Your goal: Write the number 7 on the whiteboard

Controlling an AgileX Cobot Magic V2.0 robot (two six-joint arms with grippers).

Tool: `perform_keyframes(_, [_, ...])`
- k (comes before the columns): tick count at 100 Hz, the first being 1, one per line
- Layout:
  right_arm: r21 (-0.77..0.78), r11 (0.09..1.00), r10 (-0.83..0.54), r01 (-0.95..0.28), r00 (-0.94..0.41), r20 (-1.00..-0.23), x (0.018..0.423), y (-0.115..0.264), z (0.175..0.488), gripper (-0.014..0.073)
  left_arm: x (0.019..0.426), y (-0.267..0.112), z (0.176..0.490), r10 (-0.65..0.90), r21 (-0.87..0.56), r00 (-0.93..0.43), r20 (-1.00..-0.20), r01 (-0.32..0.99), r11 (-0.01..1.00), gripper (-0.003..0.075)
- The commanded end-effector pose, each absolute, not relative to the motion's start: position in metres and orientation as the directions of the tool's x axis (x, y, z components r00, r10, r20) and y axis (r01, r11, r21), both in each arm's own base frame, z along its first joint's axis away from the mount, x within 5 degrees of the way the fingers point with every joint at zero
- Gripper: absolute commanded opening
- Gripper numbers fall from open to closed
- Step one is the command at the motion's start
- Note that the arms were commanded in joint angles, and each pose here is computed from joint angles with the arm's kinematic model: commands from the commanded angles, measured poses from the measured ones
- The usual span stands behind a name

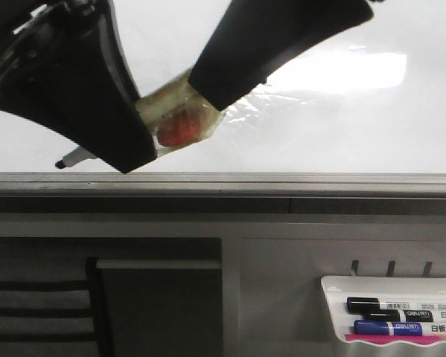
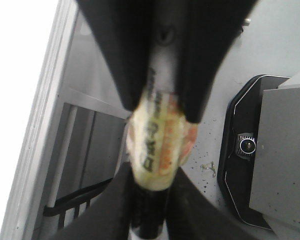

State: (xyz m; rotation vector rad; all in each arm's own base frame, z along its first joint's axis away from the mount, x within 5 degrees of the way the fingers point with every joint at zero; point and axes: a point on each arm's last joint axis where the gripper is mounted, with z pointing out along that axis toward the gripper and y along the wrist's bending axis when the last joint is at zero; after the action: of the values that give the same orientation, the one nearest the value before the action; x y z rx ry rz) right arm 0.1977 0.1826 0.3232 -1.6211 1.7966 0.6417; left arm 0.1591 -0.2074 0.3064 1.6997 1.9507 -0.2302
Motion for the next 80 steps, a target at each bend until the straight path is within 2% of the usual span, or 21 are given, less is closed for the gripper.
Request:
perform_keyframes(1, [-0.095,0.149,-0.637,-0.984,-0.022,-0.770,0.196,0.183,0.343,-0.0059,0.160,-0.209,0.331,0.803,0.269,-0.032,-0.595,0.934,0.237,0.0288])
perform_keyframes(11, [-0.100,0.208,-0.651,-0.973,-0.061,-0.757,0.198,0.179,0.348,-0.0059,0.161,-0.200,0.339,0.782,0.268,-0.057,-0.620,0.922,0.280,0.0356])
perform_keyframes(20, [-0.136,0.272,-0.683,-0.953,-0.091,-0.725,0.199,0.171,0.357,-0.0059,0.163,-0.184,0.351,0.747,0.264,-0.104,-0.656,0.896,0.357,0.0354])
perform_keyframes(35, [-0.165,0.452,-0.669,-0.876,-0.212,-0.712,0.197,0.150,0.372,-0.0059,0.169,-0.148,0.367,0.658,0.224,-0.240,-0.714,0.812,0.539,0.0354])
perform_keyframes(47, [-0.113,0.616,-0.568,-0.780,-0.341,-0.749,0.189,0.128,0.383,-0.0059,0.166,-0.114,0.370,0.570,0.193,-0.328,-0.753,0.718,0.669,0.0354])
perform_keyframes(57, [-0.085,0.689,-0.486,-0.720,-0.372,-0.791,0.177,0.115,0.377,-0.0059,0.158,-0.090,0.365,0.505,0.181,-0.360,-0.784,0.645,0.742,0.0351])
perform_keyframes(68, [-0.090,0.757,-0.367,-0.647,-0.308,-0.878,0.168,0.105,0.367,-0.0059,0.145,-0.070,0.354,0.417,0.154,-0.368,-0.831,0.568,0.809,0.0345])
perform_keyframes(80, [-0.072,0.794,-0.284,-0.604,-0.263,-0.922,0.167,0.101,0.355,-0.0059,0.137,-0.059,0.346,0.340,0.140,-0.330,-0.880,0.504,0.852,0.0345])
